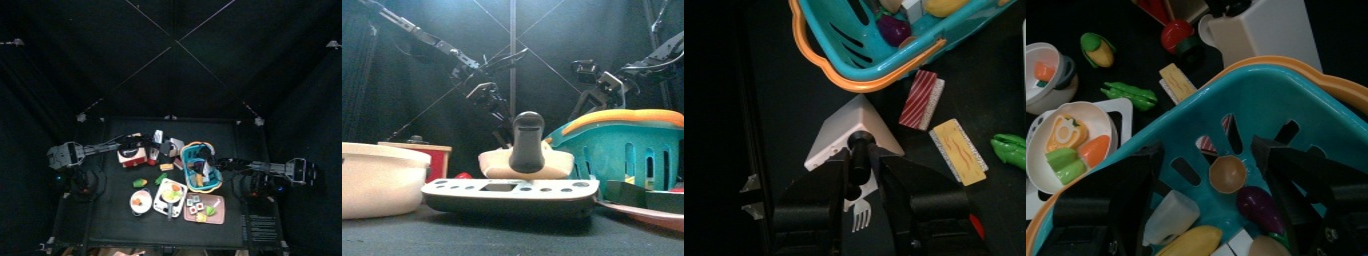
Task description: Grab knife sharpener
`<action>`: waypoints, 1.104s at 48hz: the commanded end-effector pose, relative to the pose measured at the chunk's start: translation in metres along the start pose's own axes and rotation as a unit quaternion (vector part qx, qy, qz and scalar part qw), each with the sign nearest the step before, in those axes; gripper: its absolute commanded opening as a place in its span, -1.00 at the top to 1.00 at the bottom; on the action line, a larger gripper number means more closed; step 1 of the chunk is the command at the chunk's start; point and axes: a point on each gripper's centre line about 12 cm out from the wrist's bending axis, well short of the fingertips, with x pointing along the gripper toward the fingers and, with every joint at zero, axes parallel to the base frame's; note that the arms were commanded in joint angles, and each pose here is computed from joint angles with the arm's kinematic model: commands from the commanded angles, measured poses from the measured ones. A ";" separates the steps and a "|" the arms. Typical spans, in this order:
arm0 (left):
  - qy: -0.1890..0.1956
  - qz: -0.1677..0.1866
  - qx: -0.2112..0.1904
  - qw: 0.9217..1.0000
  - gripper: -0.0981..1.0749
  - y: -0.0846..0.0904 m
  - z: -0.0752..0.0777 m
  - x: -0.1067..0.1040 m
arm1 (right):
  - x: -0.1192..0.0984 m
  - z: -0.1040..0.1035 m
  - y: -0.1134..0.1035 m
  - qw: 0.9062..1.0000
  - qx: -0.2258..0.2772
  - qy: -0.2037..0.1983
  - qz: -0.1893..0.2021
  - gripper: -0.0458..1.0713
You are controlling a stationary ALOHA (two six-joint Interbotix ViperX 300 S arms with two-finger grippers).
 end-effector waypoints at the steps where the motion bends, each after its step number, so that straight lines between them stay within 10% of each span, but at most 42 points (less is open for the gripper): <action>1: -0.020 0.017 -0.006 1.000 -0.27 0.010 0.014 -0.015 | -0.002 0.010 0.002 1.000 -0.001 -0.015 0.004 -0.87; 53: -0.008 0.029 -0.011 0.999 -0.27 0.011 0.029 -0.040 | -0.002 0.011 0.003 1.000 -0.002 -0.016 0.005 -0.87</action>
